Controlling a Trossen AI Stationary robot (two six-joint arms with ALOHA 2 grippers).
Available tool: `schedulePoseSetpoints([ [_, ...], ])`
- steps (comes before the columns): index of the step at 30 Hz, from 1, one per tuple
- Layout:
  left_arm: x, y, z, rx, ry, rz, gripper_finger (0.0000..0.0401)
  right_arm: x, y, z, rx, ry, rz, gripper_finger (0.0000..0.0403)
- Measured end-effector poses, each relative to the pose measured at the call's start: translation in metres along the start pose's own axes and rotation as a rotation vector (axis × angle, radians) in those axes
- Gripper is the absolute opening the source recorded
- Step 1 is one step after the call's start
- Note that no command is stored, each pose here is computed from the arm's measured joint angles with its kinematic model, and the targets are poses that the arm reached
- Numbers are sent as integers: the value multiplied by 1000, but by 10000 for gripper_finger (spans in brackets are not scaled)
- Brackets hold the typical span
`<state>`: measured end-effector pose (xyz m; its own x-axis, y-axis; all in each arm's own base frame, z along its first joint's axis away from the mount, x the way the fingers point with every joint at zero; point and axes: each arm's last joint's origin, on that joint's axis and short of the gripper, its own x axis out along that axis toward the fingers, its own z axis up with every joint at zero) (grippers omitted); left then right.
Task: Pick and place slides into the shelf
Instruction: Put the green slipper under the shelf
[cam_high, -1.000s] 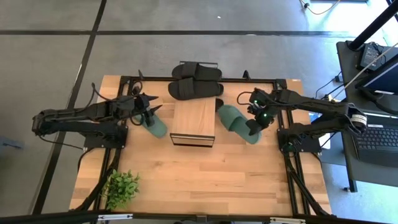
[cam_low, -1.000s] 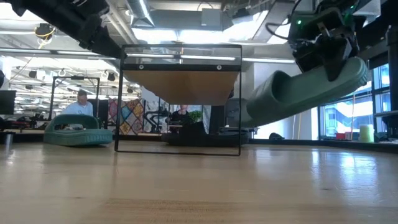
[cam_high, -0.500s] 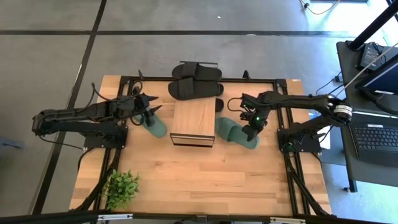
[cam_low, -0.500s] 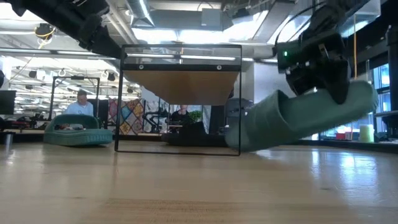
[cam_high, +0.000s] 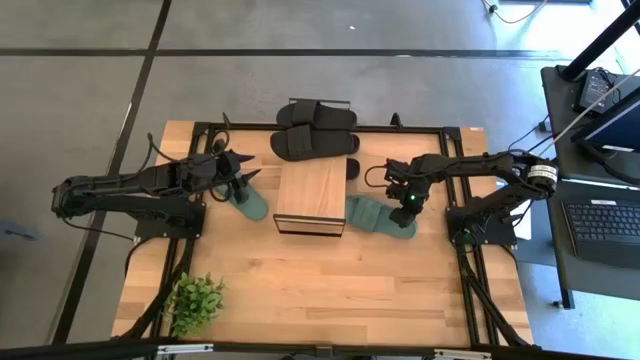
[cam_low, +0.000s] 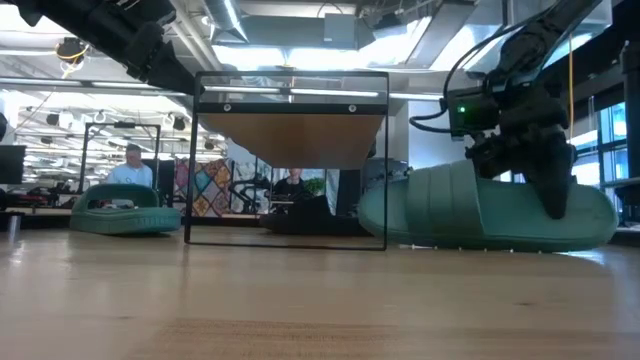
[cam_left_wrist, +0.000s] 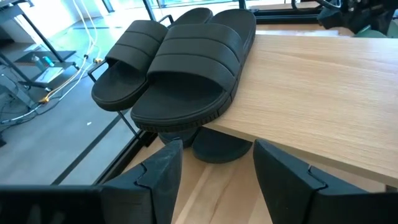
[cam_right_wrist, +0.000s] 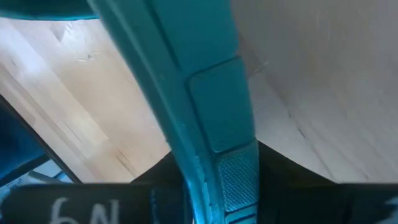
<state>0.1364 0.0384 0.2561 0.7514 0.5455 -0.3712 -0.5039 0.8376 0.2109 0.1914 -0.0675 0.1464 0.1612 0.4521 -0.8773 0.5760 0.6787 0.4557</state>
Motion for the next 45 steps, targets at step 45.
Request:
schedulePoseSetpoints([
  [45, 0, 0, -1, 9, 13, 0, 189, -31, 10, 11, 99, -90, -315, 243],
])
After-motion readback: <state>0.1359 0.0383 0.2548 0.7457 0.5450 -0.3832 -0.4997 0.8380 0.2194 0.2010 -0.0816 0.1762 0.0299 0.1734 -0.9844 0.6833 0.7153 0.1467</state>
